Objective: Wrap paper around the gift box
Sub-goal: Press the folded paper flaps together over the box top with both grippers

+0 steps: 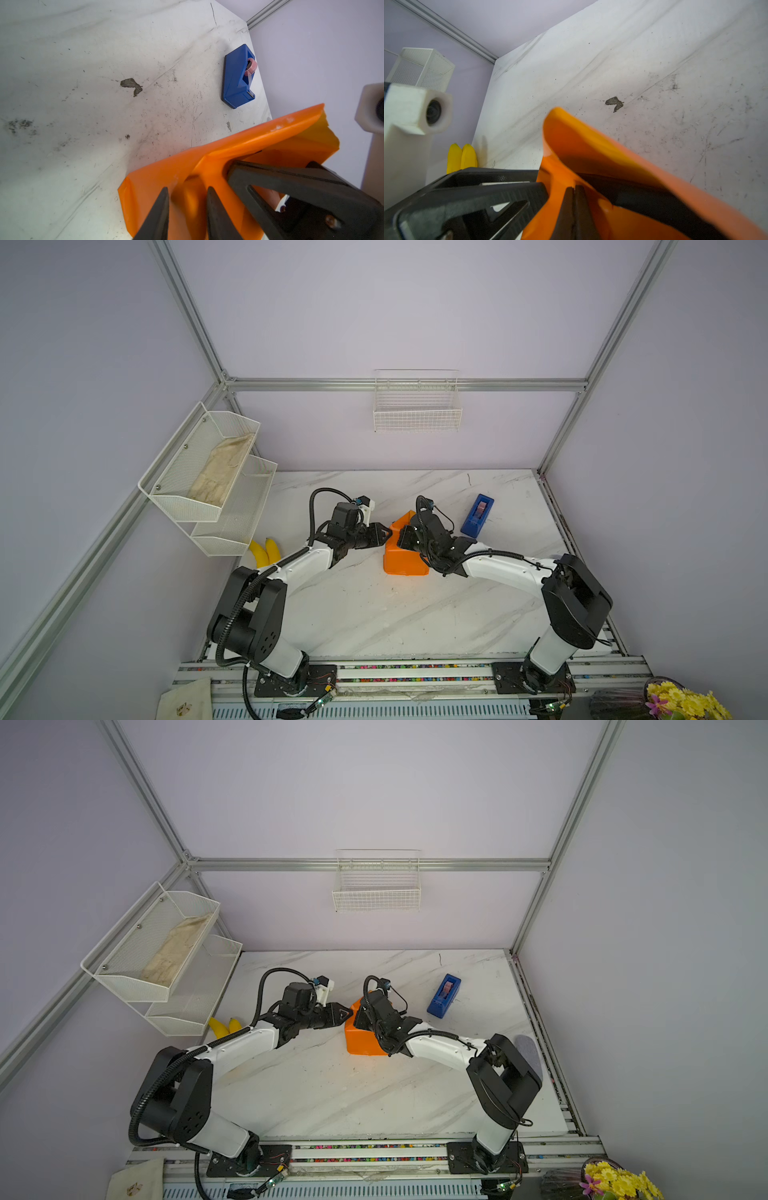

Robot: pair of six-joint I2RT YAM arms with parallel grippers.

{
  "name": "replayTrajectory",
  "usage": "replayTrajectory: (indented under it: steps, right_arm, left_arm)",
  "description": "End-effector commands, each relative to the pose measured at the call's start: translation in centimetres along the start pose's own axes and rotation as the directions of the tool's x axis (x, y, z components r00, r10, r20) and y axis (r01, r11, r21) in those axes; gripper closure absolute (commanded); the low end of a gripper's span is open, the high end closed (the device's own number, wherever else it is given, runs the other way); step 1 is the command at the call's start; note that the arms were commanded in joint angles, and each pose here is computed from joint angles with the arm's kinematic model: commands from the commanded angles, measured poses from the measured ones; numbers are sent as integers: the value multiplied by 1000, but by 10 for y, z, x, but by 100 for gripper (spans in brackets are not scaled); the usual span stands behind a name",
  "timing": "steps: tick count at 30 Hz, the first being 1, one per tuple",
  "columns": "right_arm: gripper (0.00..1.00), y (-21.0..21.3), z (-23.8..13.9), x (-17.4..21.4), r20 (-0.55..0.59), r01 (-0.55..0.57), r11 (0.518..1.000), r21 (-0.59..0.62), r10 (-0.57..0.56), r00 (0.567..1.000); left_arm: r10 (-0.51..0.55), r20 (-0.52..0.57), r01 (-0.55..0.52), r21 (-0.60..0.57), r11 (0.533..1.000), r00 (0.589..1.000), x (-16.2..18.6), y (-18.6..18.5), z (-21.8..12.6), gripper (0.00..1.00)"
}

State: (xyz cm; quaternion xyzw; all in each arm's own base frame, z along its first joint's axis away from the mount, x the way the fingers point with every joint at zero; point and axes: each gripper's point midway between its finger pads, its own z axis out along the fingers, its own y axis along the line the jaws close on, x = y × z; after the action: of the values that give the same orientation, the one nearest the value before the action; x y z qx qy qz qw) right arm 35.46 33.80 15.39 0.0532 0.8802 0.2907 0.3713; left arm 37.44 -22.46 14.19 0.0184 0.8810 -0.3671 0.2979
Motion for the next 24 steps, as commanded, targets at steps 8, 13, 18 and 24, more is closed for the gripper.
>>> replayTrajectory:
  steps: [8,13,18,24]
  right_arm:
    - [100,-48,3,43,-135,43,988,147,-23,991]
    - [100,-49,2,44,-139,45,988,147,-25,990]
    - [100,-48,1,43,-137,43,989,144,-23,990]
    - [100,-48,1,43,-135,44,988,145,-24,991]
  left_arm:
    - [-27,55,27,-2,1000,998,-35,-6,3,71]
    - [-36,49,37,-8,999,998,-37,-5,8,73]
    - [-48,48,49,-17,999,998,-37,-2,10,76]
    - [-51,43,53,-42,998,998,-34,1,6,84]
